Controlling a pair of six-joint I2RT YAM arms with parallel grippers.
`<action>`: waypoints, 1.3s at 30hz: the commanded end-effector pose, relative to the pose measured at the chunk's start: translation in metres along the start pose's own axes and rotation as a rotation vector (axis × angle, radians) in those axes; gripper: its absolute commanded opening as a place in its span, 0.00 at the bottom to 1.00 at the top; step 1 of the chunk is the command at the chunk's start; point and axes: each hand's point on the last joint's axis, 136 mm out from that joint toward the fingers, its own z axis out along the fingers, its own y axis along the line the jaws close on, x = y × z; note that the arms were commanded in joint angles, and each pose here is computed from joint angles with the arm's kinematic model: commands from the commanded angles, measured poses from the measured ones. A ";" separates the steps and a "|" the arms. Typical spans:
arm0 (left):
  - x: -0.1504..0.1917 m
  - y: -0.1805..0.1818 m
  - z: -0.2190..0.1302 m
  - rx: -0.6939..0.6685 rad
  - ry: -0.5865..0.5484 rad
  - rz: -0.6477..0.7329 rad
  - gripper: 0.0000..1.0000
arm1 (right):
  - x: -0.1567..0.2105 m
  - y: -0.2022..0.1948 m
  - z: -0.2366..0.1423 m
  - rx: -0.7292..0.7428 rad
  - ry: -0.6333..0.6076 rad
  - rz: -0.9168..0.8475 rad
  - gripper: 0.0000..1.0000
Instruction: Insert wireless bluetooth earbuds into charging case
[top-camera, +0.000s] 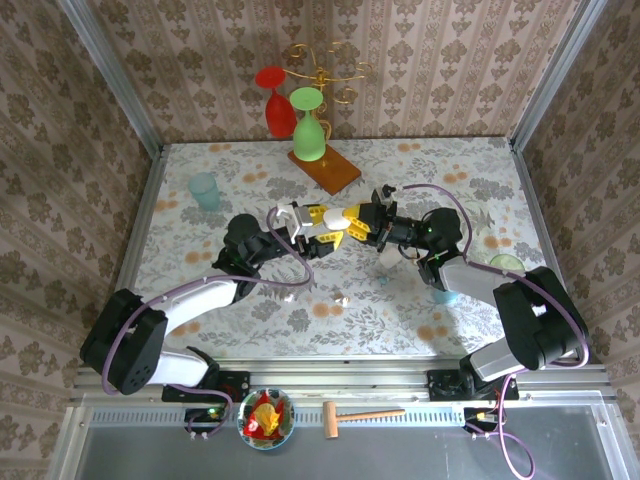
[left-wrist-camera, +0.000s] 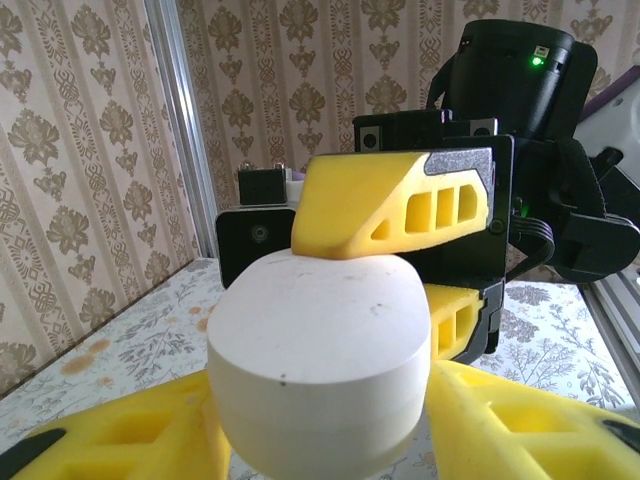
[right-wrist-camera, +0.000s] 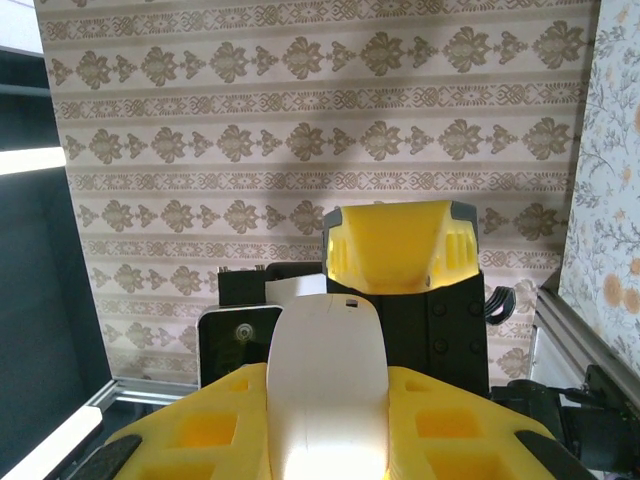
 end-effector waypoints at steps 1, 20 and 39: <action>-0.015 -0.001 0.004 0.024 -0.038 0.026 0.45 | 0.004 0.027 0.003 -0.062 0.001 -0.063 0.02; -0.026 -0.001 0.004 0.029 -0.059 0.016 0.43 | 0.004 0.022 0.003 -0.054 0.003 -0.055 0.02; -0.020 0.000 0.005 0.029 -0.045 0.004 0.28 | 0.005 0.027 0.003 -0.047 -0.001 -0.082 0.32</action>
